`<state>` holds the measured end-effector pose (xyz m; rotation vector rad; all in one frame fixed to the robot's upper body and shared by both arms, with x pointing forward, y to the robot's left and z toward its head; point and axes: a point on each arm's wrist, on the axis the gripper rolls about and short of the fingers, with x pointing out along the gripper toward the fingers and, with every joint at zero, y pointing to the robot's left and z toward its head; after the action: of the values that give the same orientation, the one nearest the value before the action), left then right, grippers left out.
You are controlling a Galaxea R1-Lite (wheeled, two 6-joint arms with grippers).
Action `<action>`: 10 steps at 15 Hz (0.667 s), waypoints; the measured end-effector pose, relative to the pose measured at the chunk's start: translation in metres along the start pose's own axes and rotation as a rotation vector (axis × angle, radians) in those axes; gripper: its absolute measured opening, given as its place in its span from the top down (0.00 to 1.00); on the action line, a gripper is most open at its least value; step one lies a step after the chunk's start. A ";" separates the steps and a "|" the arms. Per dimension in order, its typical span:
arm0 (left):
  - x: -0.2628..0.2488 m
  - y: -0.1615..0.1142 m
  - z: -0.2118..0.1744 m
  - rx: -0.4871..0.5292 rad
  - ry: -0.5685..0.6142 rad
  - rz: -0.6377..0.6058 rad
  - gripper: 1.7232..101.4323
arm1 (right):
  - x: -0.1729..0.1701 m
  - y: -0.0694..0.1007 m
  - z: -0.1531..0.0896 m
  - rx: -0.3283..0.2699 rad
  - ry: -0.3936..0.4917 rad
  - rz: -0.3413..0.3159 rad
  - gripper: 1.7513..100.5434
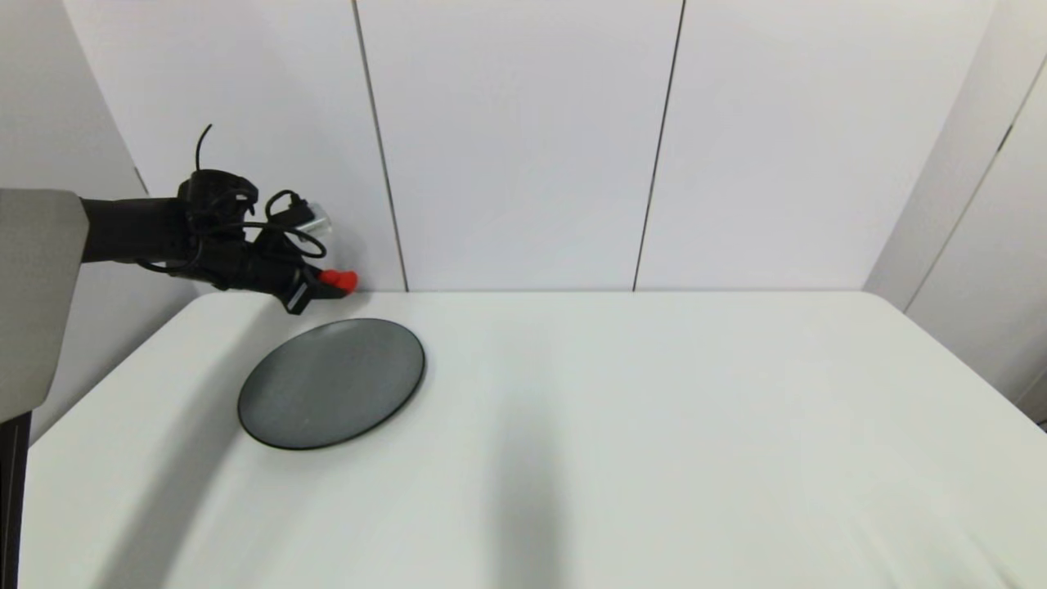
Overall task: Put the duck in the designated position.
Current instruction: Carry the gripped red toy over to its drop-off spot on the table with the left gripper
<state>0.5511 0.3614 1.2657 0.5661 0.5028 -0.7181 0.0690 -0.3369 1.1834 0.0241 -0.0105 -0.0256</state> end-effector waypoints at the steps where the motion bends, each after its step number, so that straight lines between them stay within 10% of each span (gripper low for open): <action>1: 0.004 0.001 -0.002 0.010 0.000 -0.004 0.73 | 0.000 0.000 0.000 0.001 0.000 0.000 0.03; 10: 0.027 0.005 -0.016 0.031 0.008 -0.030 0.73 | 0.000 0.000 0.000 0.000 0.000 0.000 0.03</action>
<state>0.5681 0.3619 1.2391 0.5913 0.5095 -0.7533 0.0690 -0.3369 1.1833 0.0241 -0.0101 -0.0261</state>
